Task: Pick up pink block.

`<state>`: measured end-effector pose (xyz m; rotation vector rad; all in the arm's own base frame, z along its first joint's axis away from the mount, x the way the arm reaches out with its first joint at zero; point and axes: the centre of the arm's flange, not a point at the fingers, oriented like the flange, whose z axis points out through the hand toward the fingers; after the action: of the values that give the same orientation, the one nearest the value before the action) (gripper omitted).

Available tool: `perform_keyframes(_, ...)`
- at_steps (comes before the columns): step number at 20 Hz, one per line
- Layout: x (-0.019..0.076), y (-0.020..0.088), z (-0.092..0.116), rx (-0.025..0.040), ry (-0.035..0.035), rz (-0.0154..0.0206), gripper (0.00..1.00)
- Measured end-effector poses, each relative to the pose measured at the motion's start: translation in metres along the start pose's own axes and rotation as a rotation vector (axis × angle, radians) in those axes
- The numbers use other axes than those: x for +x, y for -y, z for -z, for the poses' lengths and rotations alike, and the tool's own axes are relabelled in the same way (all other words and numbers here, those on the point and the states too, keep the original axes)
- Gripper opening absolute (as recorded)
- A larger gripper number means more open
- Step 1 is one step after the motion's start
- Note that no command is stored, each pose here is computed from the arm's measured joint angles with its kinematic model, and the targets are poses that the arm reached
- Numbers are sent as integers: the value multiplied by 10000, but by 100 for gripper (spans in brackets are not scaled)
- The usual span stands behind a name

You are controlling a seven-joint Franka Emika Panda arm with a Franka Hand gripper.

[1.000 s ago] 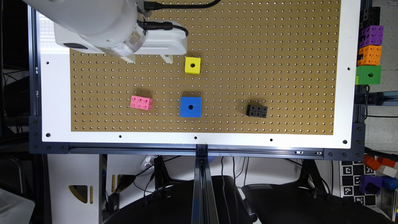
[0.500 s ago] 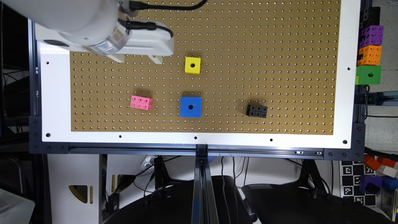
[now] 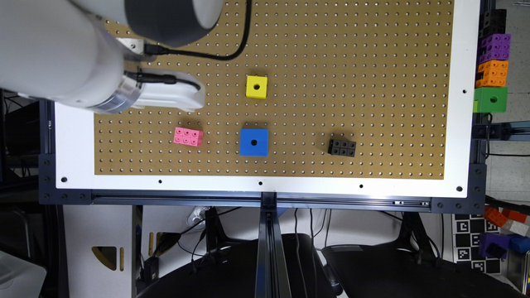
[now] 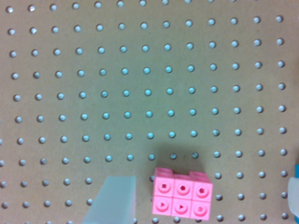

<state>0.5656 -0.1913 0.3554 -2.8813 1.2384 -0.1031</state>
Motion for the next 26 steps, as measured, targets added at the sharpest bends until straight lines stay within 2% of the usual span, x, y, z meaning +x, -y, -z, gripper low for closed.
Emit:
perform_keyframes(1,36,-19,0,7,-21,-7,100)
perform_keyframes(4,118,-81,10,25,-79,2,100)
perform_keyframes(8,206,-118,28,47,-171,-28,100)
perform_keyframes(9,244,-137,28,55,-196,-24,100)
perform_keyframes(13,360,-177,-9,58,-220,-21,100)
perform_keyframes(14,367,-173,-22,53,-207,-19,100)
perform_keyframes(17,376,-168,-224,-24,-26,-16,100)
perform_keyframes(18,384,-164,-324,-37,12,-16,100)
perform_keyframes(20,394,-160,-406,-50,48,-16,100)
perform_keyframes(22,392,-150,-515,-76,120,-1,100)
perform_keyframes(24,394,-129,-633,-63,127,27,100)
perform_keyframes(26,399,-84,-671,-35,114,85,100)
